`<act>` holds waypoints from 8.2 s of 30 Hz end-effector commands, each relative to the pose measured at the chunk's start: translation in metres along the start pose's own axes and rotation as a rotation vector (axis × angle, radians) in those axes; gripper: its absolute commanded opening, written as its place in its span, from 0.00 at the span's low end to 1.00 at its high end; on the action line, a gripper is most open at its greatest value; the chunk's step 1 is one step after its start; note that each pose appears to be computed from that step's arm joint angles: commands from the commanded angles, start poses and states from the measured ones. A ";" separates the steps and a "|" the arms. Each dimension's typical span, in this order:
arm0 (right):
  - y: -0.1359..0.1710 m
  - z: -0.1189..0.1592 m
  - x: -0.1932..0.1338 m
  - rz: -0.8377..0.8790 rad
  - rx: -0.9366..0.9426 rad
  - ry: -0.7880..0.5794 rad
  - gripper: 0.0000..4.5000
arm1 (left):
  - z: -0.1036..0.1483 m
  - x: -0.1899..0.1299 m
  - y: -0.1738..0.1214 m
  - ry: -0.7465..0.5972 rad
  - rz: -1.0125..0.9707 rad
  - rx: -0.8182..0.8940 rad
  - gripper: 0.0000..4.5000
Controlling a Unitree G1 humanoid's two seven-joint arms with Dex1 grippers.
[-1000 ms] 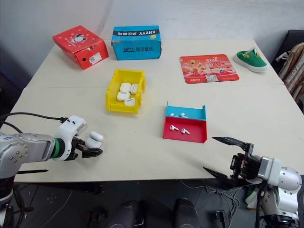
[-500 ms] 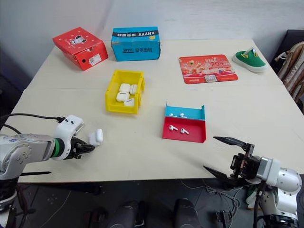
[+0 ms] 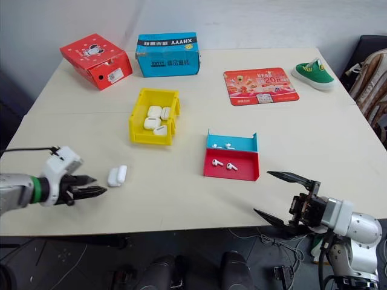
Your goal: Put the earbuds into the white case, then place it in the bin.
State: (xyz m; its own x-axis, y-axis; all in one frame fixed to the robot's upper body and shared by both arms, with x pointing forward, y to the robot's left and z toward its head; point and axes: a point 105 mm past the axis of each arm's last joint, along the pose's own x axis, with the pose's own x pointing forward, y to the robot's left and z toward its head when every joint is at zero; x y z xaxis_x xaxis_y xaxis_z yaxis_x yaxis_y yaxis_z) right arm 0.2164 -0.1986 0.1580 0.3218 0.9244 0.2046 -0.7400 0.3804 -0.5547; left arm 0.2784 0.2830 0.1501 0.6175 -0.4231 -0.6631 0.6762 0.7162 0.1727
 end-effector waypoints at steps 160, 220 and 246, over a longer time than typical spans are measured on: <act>-0.089 0.087 0.122 0.007 0.396 -0.283 0.09 | 0.161 -0.005 -0.156 -1.259 -0.820 0.005 0.62; -0.091 0.025 0.007 -0.307 0.231 0.171 1.00 | 0.156 0.006 -0.160 -1.268 -0.779 0.089 0.62; -0.127 -0.050 0.066 0.055 0.222 0.778 1.00 | 0.125 0.017 -0.140 -1.222 -0.573 -0.011 0.62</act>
State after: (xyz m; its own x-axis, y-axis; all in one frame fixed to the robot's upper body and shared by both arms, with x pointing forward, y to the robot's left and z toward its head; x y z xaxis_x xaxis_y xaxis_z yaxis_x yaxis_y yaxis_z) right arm 0.3577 -0.1903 0.2086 0.5523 0.7087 -0.4390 -0.8302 0.4200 -0.3665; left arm 0.2466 0.1045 0.2035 0.2199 -0.8760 0.4292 0.9620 0.2677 0.0537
